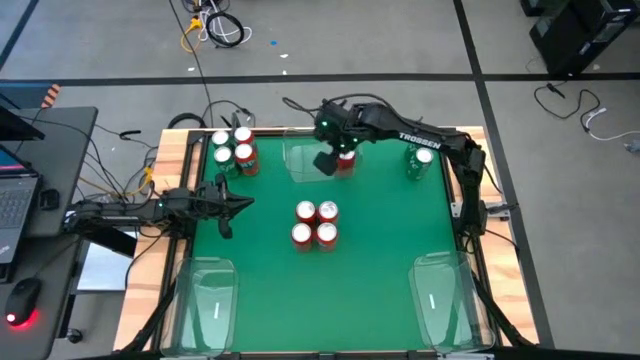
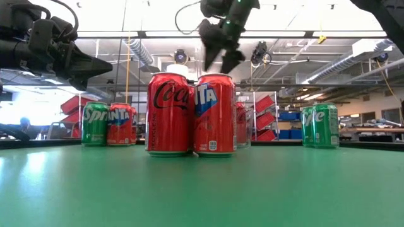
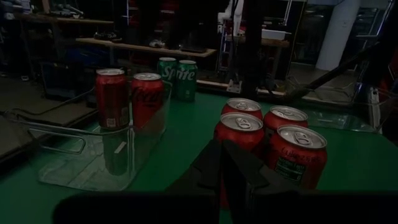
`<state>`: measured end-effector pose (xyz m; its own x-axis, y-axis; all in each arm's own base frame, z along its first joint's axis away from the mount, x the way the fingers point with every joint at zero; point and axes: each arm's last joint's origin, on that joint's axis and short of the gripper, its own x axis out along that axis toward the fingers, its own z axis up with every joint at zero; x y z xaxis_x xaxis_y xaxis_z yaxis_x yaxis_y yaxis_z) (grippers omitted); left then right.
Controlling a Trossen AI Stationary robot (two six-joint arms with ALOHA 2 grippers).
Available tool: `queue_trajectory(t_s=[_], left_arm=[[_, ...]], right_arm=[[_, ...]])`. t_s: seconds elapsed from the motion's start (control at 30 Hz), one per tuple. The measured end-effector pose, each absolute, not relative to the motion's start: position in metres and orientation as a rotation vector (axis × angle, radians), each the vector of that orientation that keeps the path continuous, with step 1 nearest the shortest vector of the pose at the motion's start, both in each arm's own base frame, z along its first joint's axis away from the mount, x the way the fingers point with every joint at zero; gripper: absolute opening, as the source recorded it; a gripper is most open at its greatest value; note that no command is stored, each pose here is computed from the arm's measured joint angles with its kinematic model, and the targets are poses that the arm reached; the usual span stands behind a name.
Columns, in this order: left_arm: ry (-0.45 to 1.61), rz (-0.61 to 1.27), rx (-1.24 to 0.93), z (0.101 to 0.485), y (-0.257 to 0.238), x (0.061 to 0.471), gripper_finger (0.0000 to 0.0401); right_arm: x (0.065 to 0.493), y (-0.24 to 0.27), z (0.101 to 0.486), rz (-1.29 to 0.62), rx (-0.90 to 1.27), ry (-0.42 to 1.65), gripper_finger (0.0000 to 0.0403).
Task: Sort soda cans
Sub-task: Put the green soda can into the bottom left transparent bin
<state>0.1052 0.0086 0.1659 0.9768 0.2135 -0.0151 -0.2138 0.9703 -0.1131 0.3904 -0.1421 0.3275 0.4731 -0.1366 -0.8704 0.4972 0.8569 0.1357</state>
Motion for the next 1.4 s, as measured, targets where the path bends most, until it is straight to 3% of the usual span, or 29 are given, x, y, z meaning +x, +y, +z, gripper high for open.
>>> queue_trajectory(t_s=[0.1, 0.2, 0.67, 0.93, 1.07, 1.3, 1.4], left_arm=[[0.004, 0.216, -0.115, 0.166, 0.009, 0.105, 0.0019], [0.004, 0.216, -0.115, 0.166, 0.009, 0.105, 0.0019], [0.004, 0.216, -0.115, 0.166, 0.009, 0.105, 0.0019], [0.005, 0.216, -0.115, 0.166, 0.009, 0.105, 0.0019], [0.005, 0.216, -0.115, 0.166, 0.009, 0.105, 0.0019], [0.002, 0.216, -0.14, 0.166, 0.009, 0.105, 0.0019], [0.002, 0.216, -0.141, 0.166, 0.009, 0.105, 0.0019]], right_arm=[[0.4, -0.134, 0.33, -0.159, 0.453, 0.94, 0.0376], [0.406, -0.126, 0.333, -0.035, 0.446, 0.887, 0.0378], [0.433, -0.102, 0.351, -0.044, 0.491, 0.633, 0.0375], [0.434, -0.083, 0.349, 0.077, 0.395, 0.674, 0.0366], [0.428, -0.076, 0.339, -0.053, 0.332, 0.804, 0.0296], [0.419, -0.053, 0.328, -0.038, 0.115, 0.982, 0.0037], [0.42, -0.045, 0.32, -0.021, 0.057, 0.998, 0.0017]])
